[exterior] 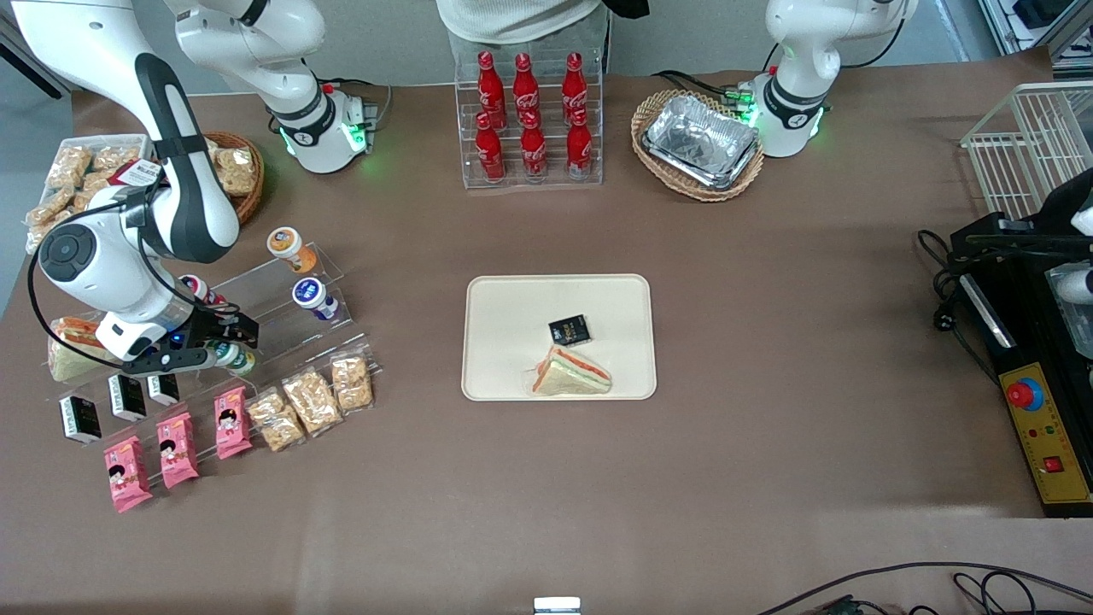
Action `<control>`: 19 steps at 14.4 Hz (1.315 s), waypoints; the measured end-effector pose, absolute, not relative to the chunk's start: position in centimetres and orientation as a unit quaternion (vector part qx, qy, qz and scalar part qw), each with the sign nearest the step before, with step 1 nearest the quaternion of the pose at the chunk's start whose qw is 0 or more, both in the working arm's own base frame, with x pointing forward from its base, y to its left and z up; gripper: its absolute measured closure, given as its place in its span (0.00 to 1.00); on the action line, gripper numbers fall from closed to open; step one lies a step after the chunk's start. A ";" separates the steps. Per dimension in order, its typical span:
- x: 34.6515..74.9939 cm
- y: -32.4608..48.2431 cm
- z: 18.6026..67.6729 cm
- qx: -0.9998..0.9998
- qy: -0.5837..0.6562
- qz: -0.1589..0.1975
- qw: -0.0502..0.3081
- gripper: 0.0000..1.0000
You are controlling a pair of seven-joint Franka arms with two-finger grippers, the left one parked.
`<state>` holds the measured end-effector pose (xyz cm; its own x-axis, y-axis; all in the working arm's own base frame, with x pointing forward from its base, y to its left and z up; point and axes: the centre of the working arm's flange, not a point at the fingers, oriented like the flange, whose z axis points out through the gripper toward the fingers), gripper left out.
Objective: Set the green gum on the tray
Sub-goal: 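Lift the green-labelled bottle up off the rack with the right gripper, then carry the held bottle over to the cream tray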
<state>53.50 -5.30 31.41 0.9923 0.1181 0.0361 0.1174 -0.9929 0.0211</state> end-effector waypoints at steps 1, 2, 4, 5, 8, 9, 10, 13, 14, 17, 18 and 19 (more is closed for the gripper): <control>53.6 -5.4 31.5 0.998 0.062 0.023 0.010 0.14; 53.7 -5.4 31.6 0.998 0.064 0.025 0.011 0.15; 53.8 -5.5 31.8 0.997 0.067 0.029 0.012 0.21; 53.9 -5.6 31.9 0.997 0.067 0.031 0.012 0.30; 54.2 -5.8 32.4 0.997 0.071 0.038 0.014 0.41; 54.3 -5.9 32.5 0.996 0.077 0.040 0.015 0.41; 54.6 -6.0 32.8 0.995 0.085 0.044 0.016 0.41; 55.7 -7.5 35.0 0.991 0.116 0.063 0.023 0.41; 56.1 -8.1 36.2 0.990 0.128 0.061 0.023 0.41; 57.1 -8.6 43.3 0.989 0.146 0.016 0.005 0.41; 57.2 -8.6 46.6 0.989 0.147 0.001 -0.002 0.41; 57.1 -8.5 50.0 0.989 0.149 -0.010 -0.007 0.41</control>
<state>57.15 -8.51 50.01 0.9555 0.2945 -0.0174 0.2942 -0.9556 -0.0161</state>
